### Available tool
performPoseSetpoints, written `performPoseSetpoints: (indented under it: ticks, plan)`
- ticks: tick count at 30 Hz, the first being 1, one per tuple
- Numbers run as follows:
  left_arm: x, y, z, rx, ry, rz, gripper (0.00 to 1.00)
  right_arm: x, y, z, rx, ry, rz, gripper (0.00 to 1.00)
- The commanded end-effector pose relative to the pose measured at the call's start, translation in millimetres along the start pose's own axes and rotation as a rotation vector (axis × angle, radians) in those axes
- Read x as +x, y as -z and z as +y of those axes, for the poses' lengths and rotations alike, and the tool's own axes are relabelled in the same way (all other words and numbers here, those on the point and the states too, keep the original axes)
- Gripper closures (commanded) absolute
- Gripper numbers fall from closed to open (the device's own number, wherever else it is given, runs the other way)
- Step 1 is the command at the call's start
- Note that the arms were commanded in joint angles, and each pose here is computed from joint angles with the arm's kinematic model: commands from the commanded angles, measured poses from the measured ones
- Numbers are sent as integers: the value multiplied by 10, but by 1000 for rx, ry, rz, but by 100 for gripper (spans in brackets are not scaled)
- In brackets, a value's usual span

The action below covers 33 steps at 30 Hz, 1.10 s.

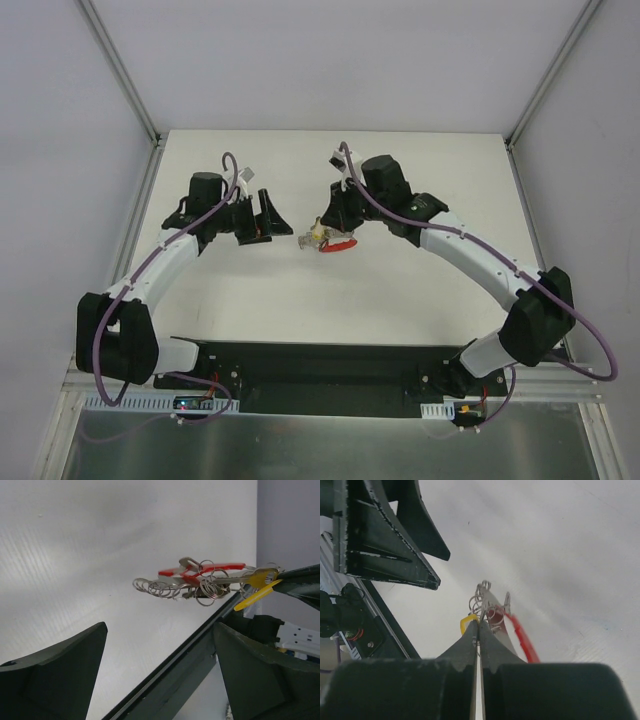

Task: Remove the keys from the keyring
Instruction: Pick up the keyring from the center of the board, then adjust the keyring.

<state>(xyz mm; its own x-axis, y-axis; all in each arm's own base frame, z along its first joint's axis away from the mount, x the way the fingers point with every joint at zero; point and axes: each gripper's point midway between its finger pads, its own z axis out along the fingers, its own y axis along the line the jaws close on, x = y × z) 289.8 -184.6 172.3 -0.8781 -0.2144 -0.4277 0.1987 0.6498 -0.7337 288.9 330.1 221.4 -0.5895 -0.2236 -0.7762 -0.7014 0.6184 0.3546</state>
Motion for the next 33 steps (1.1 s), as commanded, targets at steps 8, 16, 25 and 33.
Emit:
performPoseSetpoints:
  ticks: [8, 16, 25, 33]
  plan:
    - [-17, 337, -492, 275, -489, -245, 16, -503, 513, 345, -70, 40, -136, 99]
    - [205, 536, -928, 363, -1038, -340, 10, -548, 720, 636, -187, 39, -134, 99]
    - [348, 260, -945, 363, -1108, -271, 9, -617, 1053, 968, -299, 47, -181, 99]
    - [504, 155, -1209, 488, -1170, -283, 28, -678, 1233, 1164, -380, 23, -240, 99]
